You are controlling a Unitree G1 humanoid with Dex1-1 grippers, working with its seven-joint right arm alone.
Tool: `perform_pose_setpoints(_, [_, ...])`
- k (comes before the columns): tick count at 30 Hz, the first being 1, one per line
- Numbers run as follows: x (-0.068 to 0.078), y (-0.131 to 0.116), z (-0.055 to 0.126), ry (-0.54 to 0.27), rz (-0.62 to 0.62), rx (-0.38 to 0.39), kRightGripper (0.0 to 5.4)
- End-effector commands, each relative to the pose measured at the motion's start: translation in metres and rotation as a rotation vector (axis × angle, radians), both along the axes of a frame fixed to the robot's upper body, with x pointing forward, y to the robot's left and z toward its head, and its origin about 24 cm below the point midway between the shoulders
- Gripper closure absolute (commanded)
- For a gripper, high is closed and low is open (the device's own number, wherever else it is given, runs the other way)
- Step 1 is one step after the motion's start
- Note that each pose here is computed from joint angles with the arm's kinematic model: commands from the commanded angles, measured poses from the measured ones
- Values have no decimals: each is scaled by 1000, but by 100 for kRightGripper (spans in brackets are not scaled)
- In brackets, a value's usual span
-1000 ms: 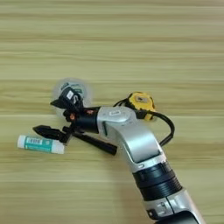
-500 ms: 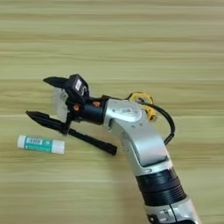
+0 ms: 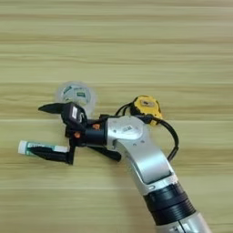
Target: Move the objects on the table
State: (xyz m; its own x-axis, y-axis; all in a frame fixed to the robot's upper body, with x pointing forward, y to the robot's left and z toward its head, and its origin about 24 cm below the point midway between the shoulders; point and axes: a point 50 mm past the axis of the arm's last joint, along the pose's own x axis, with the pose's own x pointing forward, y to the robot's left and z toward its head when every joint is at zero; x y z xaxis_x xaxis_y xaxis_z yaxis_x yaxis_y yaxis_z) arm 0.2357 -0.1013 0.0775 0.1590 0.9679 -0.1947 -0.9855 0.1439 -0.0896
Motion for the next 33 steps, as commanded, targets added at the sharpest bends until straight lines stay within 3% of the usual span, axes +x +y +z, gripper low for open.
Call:
perform_pose_setpoints(1, [9, 0, 4, -111, -3, -76, 3])
perform_pose_setpoints(9, [13, 1, -10, -131, -24, -162, 3])
perform_pose_setpoints(26, [27, 9, -11, -238, -125, -133, 3])
perform_pose_setpoints(33, [30, 10, -17, -297, -143, -180, 3])
